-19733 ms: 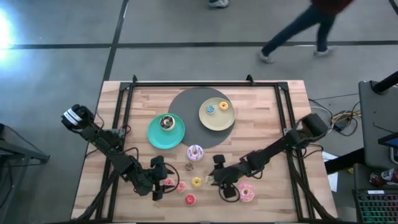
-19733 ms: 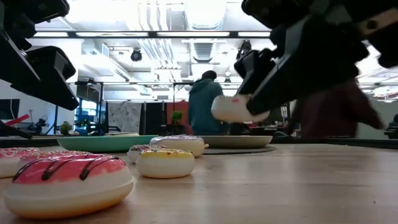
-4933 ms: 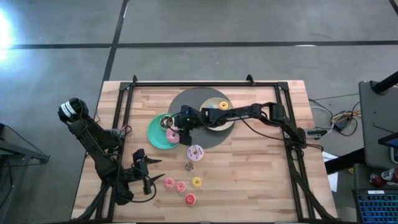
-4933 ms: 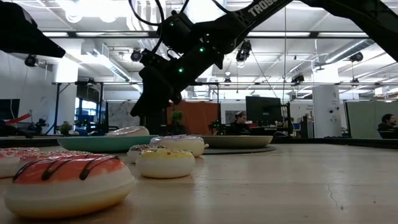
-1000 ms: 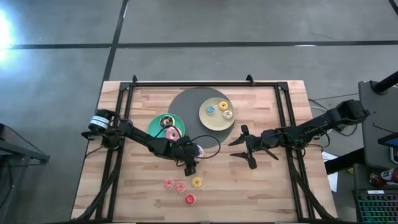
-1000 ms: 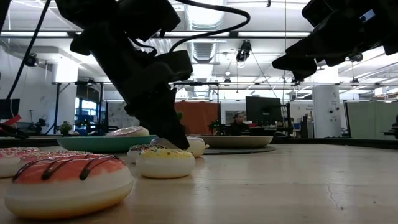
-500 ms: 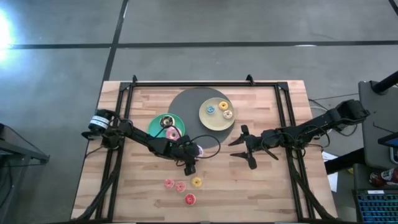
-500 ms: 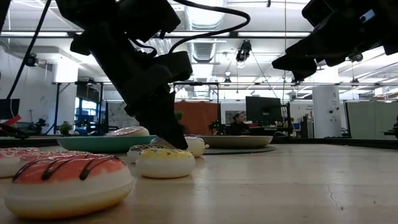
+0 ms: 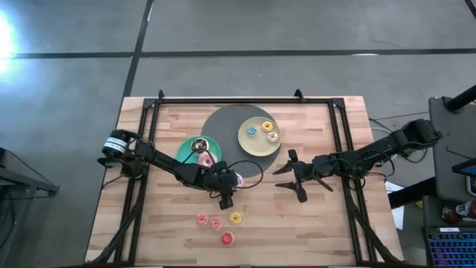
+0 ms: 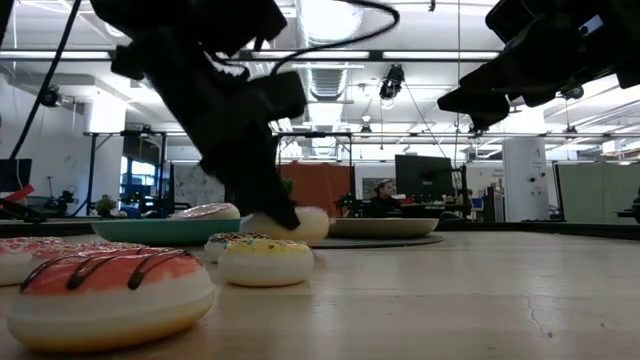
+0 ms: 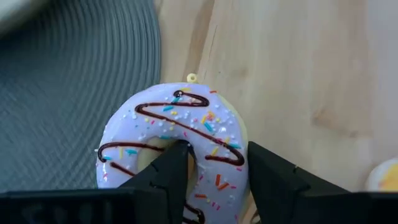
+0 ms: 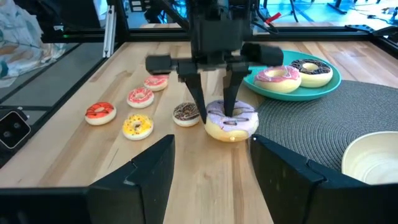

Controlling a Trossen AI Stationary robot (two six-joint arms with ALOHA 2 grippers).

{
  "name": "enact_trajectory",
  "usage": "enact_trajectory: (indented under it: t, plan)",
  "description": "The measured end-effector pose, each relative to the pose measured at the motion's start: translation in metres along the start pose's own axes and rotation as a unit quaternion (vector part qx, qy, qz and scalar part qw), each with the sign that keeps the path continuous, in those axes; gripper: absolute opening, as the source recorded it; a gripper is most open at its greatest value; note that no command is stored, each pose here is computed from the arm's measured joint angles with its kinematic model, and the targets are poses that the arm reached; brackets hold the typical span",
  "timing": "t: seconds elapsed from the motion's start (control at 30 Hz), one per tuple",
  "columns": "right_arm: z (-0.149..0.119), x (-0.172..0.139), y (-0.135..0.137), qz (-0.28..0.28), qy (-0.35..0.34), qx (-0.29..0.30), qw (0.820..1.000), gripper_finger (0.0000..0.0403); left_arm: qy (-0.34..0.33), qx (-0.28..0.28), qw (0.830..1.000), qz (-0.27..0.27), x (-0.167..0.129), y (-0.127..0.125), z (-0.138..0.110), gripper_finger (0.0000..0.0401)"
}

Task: Pick & Place donuts
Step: Put the large purple donut on the green plate

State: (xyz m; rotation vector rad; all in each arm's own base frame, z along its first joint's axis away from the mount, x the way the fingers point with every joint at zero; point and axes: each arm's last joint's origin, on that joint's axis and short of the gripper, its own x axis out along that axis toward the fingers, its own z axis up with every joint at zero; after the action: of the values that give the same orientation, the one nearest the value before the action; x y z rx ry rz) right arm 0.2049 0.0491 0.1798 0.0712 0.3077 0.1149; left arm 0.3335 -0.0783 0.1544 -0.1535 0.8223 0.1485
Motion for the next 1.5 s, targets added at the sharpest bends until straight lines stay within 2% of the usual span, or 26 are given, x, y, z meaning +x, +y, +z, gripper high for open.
enact_trajectory:
  t: [0.3,0.57,0.73,1.07,1.33,1.5]
  plan:
    - [0.0,0.0,0.0,0.0,0.001,-0.002,1.0,0.0203,-0.026,0.011,0.999,0.018,-0.027,0.002,0.011,0.0128]
    - [-0.001,0.0,0.0,0.0,0.002,-0.004,1.0,0.0203,0.015,0.007,0.995,0.097,-0.062,0.009,0.002,0.0128]
    - [-0.001,0.0,0.0,0.0,0.002,-0.005,1.0,0.0203,0.05,-0.01,0.987,0.15,-0.086,0.014,-0.009,0.0128]
    - [-0.001,0.0,0.0,0.0,0.001,-0.005,1.0,0.0203,0.065,-0.054,0.979,0.184,-0.12,0.025,-0.031,0.0128]
    - [0.0,0.0,0.0,0.0,0.0,-0.004,1.0,0.0203,0.083,-0.106,0.968,0.212,-0.12,0.044,-0.069,0.0128]
    - [0.001,0.0,0.0,0.0,-0.005,-0.005,1.0,0.0203,0.083,-0.123,0.965,0.216,-0.118,0.049,-0.08,0.0128]
